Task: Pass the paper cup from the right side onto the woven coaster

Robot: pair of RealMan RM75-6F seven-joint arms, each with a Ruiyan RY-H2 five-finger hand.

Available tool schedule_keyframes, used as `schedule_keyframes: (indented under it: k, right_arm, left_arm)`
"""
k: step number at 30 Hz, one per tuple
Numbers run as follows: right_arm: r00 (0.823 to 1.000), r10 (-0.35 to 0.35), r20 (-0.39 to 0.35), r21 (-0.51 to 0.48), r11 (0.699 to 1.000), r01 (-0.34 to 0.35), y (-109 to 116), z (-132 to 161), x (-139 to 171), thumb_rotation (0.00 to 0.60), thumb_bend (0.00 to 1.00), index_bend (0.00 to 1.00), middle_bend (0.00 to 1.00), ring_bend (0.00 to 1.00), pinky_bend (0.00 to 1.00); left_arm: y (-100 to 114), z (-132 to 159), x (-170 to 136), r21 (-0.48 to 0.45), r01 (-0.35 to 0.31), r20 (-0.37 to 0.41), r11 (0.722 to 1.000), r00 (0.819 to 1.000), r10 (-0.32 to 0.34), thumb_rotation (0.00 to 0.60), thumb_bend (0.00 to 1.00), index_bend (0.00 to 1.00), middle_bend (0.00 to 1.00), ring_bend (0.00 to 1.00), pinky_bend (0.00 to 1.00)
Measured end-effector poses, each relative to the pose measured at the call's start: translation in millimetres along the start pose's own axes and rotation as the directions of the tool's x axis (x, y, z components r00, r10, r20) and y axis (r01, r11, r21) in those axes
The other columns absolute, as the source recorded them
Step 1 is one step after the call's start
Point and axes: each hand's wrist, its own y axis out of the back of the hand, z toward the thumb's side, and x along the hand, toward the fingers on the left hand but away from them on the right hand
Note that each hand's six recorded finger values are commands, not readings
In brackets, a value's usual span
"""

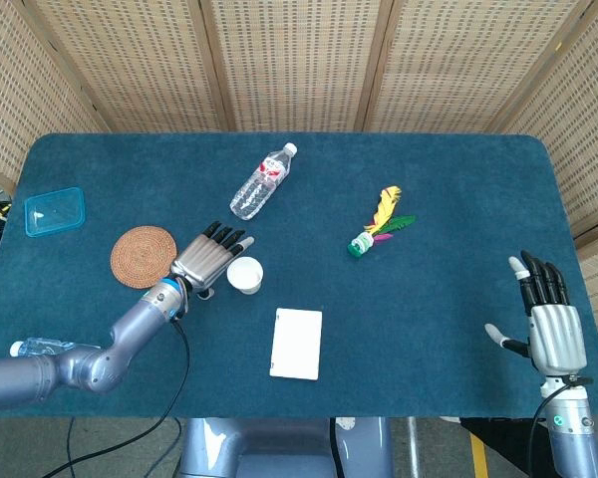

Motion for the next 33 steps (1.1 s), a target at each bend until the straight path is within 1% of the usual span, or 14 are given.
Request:
schedule_keyframes:
  k: [8,13,14,17,21,24,28,33]
  right_arm:
    - [1.000,-0.014,0.004,-0.011,1.000,0.014,4,-3,0,0.600,0.08,0.03,0.00,0.00,0.00]
    - [1.000,-0.014,0.007,-0.017,1.000,0.014,4,-5,0,0.600,0.08,0.03,0.00,0.00,0.00]
    - [1.000,-0.014,0.008,-0.018,1.000,0.014,4,-6,0,0.600,0.08,0.03,0.00,0.00,0.00]
    - [1.000,-0.016,0.010,-0.021,1.000,0.016,5,-6,-1,0.600,0.08,0.03,0.00,0.00,0.00]
    - [1.000,-0.021,0.006,-0.021,1.000,0.021,6,-6,0,0.600,0.08,0.03,0.00,0.00,0.00]
    - [1.000,-0.025,0.003,-0.022,0.999,0.025,7,-5,0,0.600,0.08,0.03,0.00,0.00,0.00]
    - [1.000,-0.025,0.005,-0.021,0.999,0.025,7,-5,1,0.600,0.08,0.03,0.00,0.00,0.00]
    - [1.000,-0.026,0.006,-0.024,0.999,0.026,8,-4,1,0.600,0.08,0.03,0.00,0.00,0.00]
  left_arm:
    - [0,19,20,0.035,0.030,-0.007,0.999,1.000,-0.030,0.600,0.22,0.00,0.00,0.00,0.00]
    - [1,31,27,0.049,0.034,0.001,0.998,0.999,-0.034,0.600,0.26,0.01,0.00,0.00,0.00]
    - [1,34,28,0.050,0.033,0.003,0.998,0.999,-0.033,0.600,0.26,0.01,0.00,0.00,0.00]
    - [1,37,30,0.060,0.034,0.004,0.998,0.999,-0.035,0.600,0.27,0.08,0.00,0.00,0.00]
    - [0,38,31,0.067,0.040,0.000,0.997,0.999,-0.040,0.600,0.31,0.15,0.00,0.00,0.00]
    - [-2,37,30,0.068,0.044,-0.005,0.997,0.999,-0.044,0.600,0.32,0.20,0.00,0.00,0.00]
    - [-5,34,29,0.067,0.053,-0.014,0.996,0.999,-0.052,0.600,0.32,0.23,0.00,0.00,0.00]
    - [-10,30,28,0.060,0.063,-0.024,0.996,0.998,-0.061,0.600,0.35,0.27,0.00,0.00,0.00]
